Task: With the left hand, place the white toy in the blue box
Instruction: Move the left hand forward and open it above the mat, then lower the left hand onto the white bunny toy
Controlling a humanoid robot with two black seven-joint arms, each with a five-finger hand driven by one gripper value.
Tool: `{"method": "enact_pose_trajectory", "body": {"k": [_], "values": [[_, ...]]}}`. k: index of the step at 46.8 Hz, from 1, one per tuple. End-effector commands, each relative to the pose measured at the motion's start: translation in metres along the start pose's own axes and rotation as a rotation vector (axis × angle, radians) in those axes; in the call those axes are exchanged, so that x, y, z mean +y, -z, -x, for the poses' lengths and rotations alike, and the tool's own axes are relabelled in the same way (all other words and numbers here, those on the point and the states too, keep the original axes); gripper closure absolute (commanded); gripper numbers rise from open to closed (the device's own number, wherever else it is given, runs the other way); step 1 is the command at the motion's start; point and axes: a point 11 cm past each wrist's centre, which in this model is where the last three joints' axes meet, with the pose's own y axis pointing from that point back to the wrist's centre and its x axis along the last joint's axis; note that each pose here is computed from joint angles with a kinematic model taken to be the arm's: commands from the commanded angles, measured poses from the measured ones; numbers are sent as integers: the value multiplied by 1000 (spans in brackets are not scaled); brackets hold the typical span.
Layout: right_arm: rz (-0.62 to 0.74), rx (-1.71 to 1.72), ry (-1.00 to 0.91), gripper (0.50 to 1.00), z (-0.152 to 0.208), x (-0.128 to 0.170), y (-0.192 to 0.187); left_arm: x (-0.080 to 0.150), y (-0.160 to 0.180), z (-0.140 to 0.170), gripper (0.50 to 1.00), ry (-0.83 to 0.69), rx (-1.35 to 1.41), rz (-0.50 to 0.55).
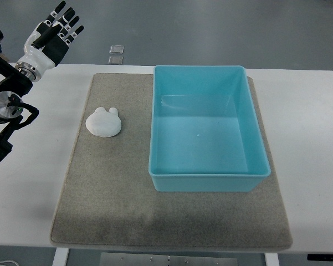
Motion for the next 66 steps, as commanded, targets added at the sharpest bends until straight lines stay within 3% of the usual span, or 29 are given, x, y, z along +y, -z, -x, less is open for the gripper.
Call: {"method": "enact_pose_trajectory", "body": {"k": [1,20,31,47,56,66], "values": [[0,0,0,564,0,0,0,3,-3,0,506,12,-46,-23],[0,0,0,564,0,0,0,24,-15,10,508,152,-492,-195],[0,0,-1,564,0,0,0,36,-24,16,506,293,-513,-242],[0,0,0,564,0,0,0,47,-12,14,506,309,-639,-368],[0,0,-1,564,0,0,0,46,3,16,508,347,-921,-475],[0,0,-1,564,0,0,0,53,11,29,516,450,-1192,-503]]}}
